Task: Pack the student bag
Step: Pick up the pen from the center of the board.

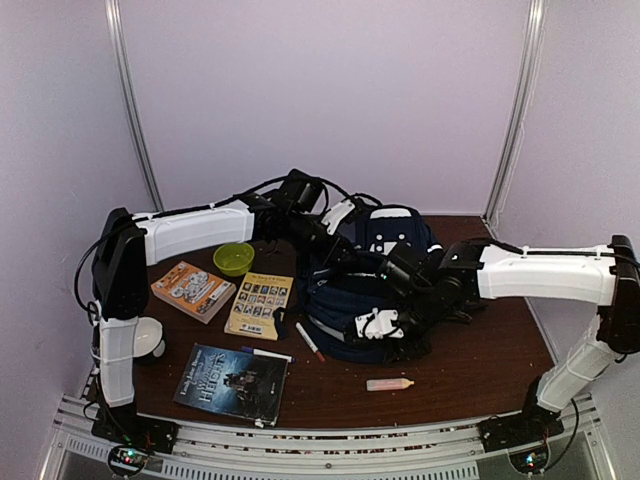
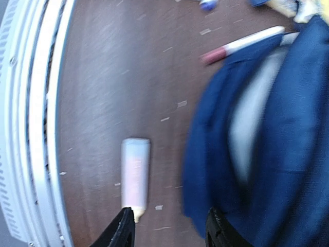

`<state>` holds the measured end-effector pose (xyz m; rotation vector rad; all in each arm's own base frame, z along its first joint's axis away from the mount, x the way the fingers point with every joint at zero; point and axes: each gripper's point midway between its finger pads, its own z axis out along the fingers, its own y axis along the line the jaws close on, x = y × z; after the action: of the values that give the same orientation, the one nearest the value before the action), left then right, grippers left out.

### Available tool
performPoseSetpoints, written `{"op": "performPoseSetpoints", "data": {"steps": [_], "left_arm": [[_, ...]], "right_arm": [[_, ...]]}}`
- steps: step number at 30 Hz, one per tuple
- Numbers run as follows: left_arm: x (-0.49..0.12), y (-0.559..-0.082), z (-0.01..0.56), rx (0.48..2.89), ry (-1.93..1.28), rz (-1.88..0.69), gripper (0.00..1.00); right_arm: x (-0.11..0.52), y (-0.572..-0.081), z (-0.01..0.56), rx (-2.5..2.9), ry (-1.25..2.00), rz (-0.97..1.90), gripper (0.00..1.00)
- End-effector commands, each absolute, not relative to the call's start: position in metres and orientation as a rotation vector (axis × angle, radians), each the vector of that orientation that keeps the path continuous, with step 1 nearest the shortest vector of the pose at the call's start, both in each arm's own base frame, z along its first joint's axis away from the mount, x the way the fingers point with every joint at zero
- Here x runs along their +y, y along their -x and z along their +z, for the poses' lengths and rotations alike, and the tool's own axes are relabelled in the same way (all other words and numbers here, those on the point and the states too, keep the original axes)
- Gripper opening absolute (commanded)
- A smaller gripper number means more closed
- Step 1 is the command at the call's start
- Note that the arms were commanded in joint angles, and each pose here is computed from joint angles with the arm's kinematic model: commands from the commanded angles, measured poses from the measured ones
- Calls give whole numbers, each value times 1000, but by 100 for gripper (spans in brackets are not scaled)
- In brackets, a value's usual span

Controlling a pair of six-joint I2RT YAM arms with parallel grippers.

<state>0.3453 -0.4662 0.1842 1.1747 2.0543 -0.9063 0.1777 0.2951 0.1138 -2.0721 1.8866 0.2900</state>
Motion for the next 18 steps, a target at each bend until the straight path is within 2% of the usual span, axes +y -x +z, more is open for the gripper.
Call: {"op": "performPoseSetpoints", "data": {"steps": [1, 7, 18], "left_arm": [[-461, -356, 228, 1948, -1128, -908, 12], [-462, -356, 228, 1949, -1129, -914, 12], [-462, -356, 228, 1949, -1129, -914, 13]], "right_arm": [[288, -153, 92, 1986, 2093, 361, 45], [284, -153, 56, 2062, 2123, 278, 39], [283, -145, 26, 2114, 2148, 258, 42]]}}
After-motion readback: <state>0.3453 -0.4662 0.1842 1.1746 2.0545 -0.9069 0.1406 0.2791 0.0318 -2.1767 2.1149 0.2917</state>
